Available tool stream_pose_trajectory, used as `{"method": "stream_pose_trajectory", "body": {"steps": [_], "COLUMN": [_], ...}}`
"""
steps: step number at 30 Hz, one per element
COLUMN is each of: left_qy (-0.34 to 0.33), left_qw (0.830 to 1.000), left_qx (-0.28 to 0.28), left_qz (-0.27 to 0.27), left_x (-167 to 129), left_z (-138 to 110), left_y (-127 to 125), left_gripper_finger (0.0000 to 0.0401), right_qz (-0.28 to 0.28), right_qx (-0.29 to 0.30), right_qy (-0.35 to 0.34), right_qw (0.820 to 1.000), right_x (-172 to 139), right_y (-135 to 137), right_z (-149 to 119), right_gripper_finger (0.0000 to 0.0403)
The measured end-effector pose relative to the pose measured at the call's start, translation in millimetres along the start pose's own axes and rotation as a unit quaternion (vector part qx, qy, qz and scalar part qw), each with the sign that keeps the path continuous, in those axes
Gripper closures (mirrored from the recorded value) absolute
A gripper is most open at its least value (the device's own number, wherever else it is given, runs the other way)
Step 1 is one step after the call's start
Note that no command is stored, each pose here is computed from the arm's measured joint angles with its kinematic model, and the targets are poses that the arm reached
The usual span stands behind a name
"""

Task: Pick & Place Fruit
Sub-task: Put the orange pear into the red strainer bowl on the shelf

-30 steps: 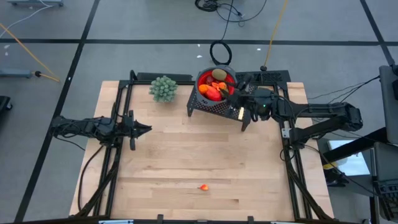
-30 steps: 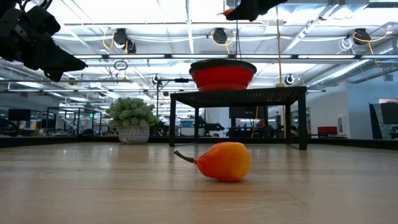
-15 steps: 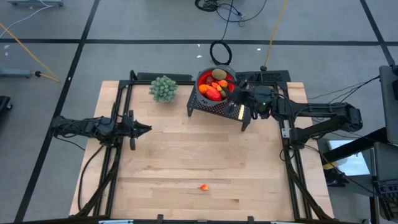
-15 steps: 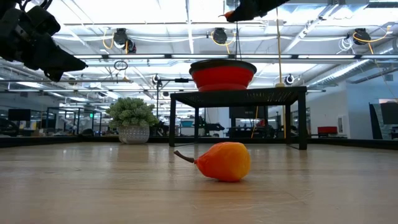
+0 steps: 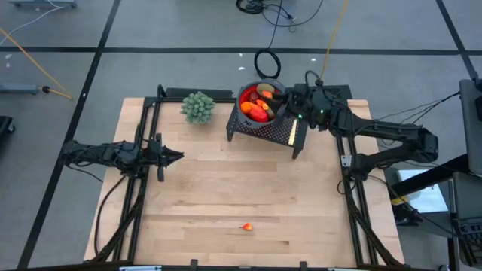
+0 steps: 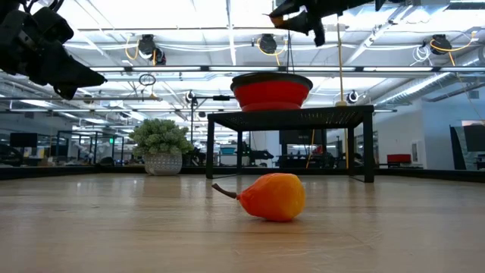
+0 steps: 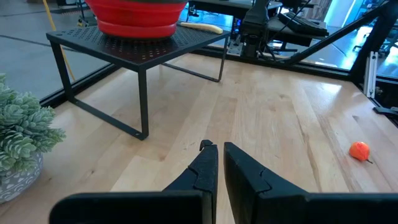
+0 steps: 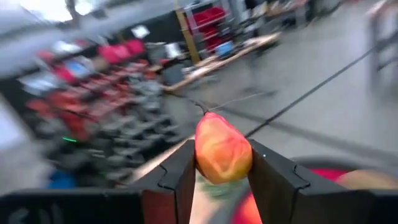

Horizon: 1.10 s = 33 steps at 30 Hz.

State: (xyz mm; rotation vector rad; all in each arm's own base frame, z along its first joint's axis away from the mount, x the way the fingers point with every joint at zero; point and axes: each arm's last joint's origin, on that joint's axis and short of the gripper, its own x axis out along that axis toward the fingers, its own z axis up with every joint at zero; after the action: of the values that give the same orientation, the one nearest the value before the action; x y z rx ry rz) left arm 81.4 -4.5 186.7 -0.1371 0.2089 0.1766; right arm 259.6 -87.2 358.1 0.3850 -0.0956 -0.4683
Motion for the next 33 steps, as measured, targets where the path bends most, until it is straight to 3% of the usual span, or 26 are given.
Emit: {"method": "stream_pose_trajectory", "body": {"steps": [5, 10, 14, 22, 26, 33], "left_qy": [0.000, 0.000, 0.000, 0.000, 0.000, 0.001], "left_qw": [1.000, 1.000, 1.000, 1.000, 1.000, 1.000], "left_qx": [0.002, 0.006, 0.015, 0.018, 0.018, 0.018], "left_qz": [0.000, 0.000, 0.000, 0.000, 0.000, 0.000], "left_x": [0.0, 0.0, 0.0, 0.0, 0.0, 0.0], "left_z": [0.0, 0.0, 0.0, -0.1, 0.0, -0.1], "left_y": [0.0, 0.0, 0.0, 0.0, 0.0, 0.0], "left_gripper_finger": [0.0375, 0.0375, 0.0375, 0.0375, 0.0375, 0.0375], "right_qz": [0.115, 0.244, 0.334, 0.470, 0.505, 0.507], "right_qx": [0.109, 0.152, 0.144, 0.060, 0.021, 0.020], "right_qy": [0.028, 0.056, 0.040, -0.046, -0.081, -0.084], "right_qw": [0.987, 0.956, 0.931, 0.879, 0.859, 0.857], "right_x": [1.3, -1.6, -6.8, -23.3, -30.2, -30.7], "right_y": [-6.9, -5.2, 0.8, 13.2, 16.4, 16.6], "right_z": [9.4, 19.4, 30.7, 52.3, 58.2, 58.7], "right_gripper_finger": [0.0280, 0.0280, 0.0280, 0.0280, 0.0280, 0.0280]}}
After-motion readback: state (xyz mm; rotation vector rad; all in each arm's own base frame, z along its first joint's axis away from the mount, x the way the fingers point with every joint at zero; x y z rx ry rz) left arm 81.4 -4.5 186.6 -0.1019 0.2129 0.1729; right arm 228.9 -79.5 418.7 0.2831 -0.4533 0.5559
